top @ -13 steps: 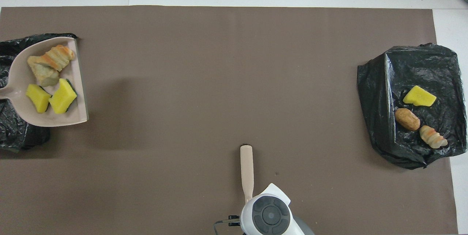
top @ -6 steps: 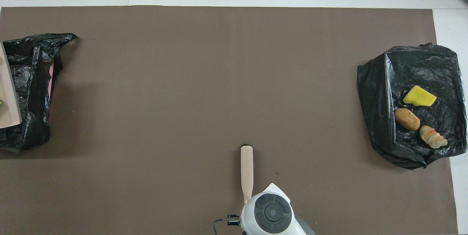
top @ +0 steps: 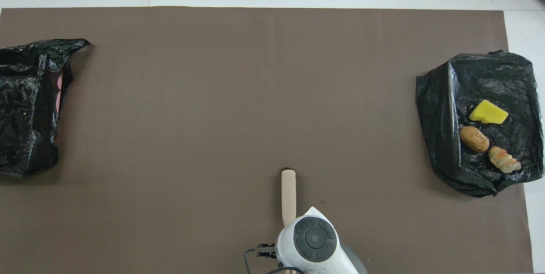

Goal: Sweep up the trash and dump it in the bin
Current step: 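Tip the dustpan over the black bag nearer the left gripper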

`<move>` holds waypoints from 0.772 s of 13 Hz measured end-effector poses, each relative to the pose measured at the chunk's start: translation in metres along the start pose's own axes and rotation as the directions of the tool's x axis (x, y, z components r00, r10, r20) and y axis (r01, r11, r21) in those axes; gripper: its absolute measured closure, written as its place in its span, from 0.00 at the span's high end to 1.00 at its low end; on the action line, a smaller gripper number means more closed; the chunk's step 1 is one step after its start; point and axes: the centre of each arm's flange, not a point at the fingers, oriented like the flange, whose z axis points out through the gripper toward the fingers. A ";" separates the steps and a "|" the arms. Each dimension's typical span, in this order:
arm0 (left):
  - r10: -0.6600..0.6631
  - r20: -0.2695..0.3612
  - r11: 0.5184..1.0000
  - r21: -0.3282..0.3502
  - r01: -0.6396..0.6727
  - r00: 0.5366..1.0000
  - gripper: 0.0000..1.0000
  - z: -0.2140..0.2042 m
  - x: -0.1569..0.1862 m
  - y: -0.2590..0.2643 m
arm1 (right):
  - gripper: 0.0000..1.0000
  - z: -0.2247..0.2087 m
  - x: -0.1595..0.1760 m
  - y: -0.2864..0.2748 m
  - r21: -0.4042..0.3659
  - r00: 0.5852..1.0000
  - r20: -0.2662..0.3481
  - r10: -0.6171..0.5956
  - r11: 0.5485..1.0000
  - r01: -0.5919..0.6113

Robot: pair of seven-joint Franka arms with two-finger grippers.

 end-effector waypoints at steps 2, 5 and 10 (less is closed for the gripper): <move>-0.031 0.085 0.999 -0.026 0.033 0.996 0.31 -0.004 0.009 -0.008 | 1.00 -0.012 0.004 -0.006 0.020 1.000 -0.016 -0.003 1.000 0.004; -0.012 0.179 0.999 -0.045 0.020 0.984 0.31 -0.005 0.016 -0.016 | 1.00 -0.043 0.029 0.009 0.047 0.996 -0.074 0.040 0.998 -0.037; 0.062 0.387 0.995 -0.095 -0.027 0.920 0.31 -0.012 0.037 -0.033 | 1.00 -0.150 0.100 0.085 -0.020 0.980 -0.153 0.126 0.991 -0.131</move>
